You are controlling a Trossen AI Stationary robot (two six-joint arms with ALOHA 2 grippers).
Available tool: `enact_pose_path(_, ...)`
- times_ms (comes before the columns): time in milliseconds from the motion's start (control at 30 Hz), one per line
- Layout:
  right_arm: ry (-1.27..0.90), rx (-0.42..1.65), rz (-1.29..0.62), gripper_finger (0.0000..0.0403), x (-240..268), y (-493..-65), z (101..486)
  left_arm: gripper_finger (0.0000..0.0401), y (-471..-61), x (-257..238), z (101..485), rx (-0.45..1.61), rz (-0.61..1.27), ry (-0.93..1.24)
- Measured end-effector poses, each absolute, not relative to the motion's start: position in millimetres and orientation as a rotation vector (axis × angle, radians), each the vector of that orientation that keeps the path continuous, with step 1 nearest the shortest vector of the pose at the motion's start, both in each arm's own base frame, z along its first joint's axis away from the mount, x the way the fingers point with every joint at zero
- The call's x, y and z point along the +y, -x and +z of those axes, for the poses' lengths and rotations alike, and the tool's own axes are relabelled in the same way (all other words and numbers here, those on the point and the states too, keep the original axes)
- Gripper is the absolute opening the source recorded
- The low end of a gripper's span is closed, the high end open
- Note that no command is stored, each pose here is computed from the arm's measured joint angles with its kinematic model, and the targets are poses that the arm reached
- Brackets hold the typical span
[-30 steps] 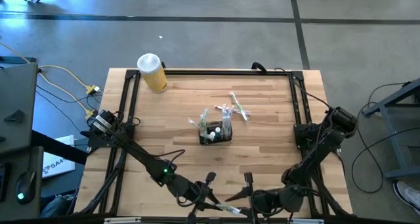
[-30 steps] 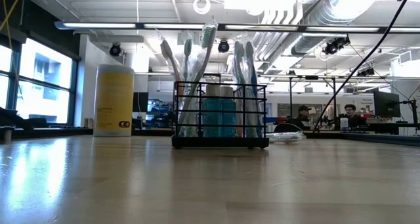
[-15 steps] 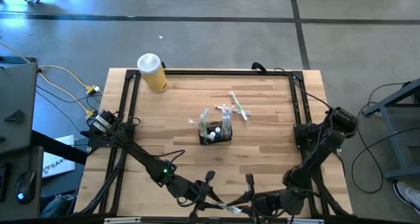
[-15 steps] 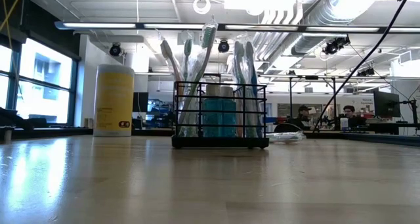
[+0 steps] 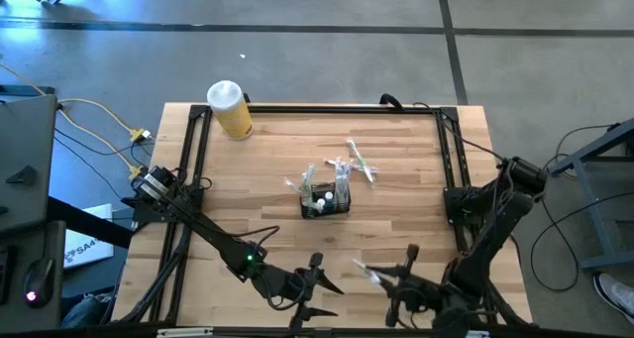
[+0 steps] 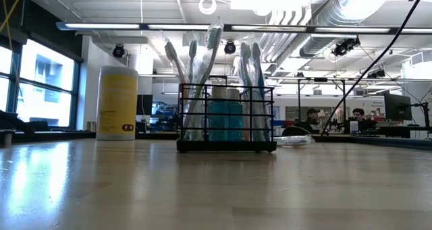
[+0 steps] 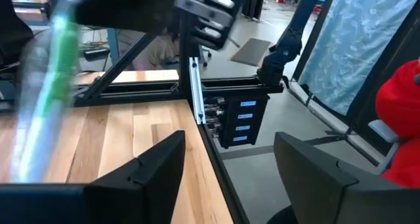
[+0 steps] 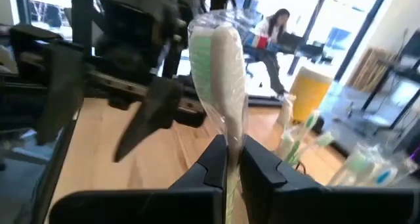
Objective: Pick & Place toothbrushing station
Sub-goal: Put the green toothbrush into the wire organizer
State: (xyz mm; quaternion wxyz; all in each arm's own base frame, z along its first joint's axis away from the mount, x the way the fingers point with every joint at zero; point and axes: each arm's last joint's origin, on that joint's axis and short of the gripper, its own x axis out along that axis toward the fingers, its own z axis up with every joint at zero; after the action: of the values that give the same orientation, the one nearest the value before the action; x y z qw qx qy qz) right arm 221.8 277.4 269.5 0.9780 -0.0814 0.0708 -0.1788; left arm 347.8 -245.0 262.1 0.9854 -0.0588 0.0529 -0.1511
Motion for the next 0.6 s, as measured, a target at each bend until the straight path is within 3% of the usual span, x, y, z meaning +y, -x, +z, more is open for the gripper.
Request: enact_pose_path(600,0.181,0.351,-0.578,0.0013,192,-260,259,0.0234,-347,-244,253,0.206,-0.287,0.162)
